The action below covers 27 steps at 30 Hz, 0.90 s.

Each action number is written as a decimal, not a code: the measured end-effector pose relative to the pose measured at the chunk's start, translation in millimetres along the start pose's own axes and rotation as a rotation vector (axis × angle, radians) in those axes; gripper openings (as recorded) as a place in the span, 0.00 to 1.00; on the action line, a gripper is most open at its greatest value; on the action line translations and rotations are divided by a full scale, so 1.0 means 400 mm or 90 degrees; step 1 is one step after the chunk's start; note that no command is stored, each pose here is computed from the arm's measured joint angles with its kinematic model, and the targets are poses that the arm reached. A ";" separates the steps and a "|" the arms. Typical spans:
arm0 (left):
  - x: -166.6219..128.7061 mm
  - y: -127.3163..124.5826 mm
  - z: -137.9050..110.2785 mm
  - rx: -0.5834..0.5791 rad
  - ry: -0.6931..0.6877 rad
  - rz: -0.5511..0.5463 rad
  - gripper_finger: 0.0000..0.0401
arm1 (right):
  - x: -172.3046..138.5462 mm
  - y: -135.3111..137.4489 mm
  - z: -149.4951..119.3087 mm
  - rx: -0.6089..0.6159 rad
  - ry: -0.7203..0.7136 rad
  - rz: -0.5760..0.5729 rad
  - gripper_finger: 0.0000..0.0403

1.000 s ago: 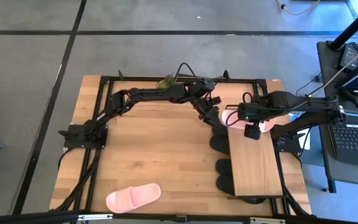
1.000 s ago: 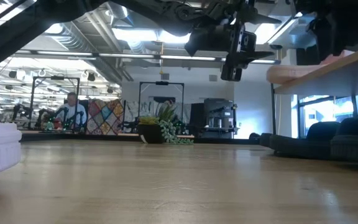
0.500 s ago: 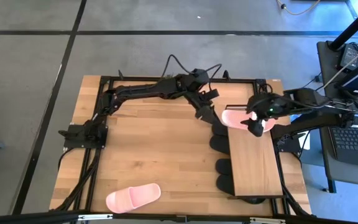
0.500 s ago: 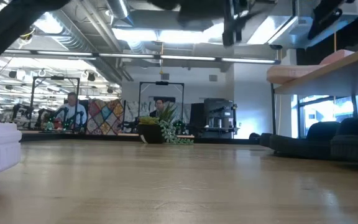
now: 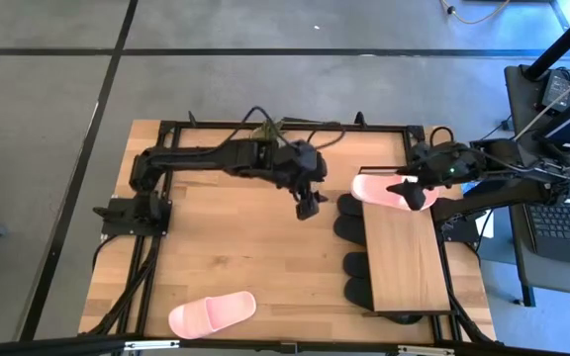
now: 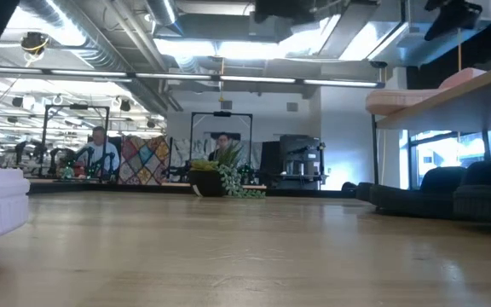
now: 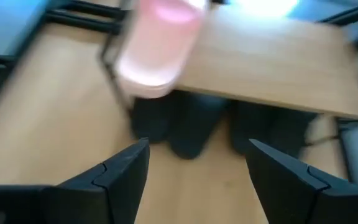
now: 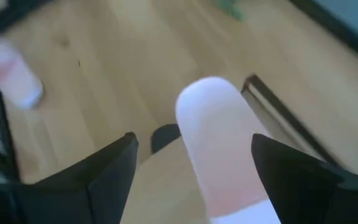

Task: Pick and place slides into the shelf
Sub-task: Put the top pink slides on the shelf

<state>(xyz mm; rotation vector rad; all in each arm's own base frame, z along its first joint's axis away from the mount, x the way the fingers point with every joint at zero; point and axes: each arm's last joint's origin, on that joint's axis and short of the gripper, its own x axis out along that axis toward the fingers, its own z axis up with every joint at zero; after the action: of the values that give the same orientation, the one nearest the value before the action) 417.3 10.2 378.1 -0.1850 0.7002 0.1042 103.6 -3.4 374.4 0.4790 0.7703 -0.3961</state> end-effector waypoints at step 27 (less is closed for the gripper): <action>-0.008 -0.127 -0.038 0.056 -0.001 0.073 0.64 | -0.087 -0.099 -0.124 0.348 0.083 -0.061 0.78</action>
<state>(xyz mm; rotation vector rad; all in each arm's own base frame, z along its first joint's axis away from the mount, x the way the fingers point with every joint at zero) 413.1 -42.7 375.6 -0.0604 0.7125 0.1821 32.9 -3.4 358.9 0.9893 0.8109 -0.6750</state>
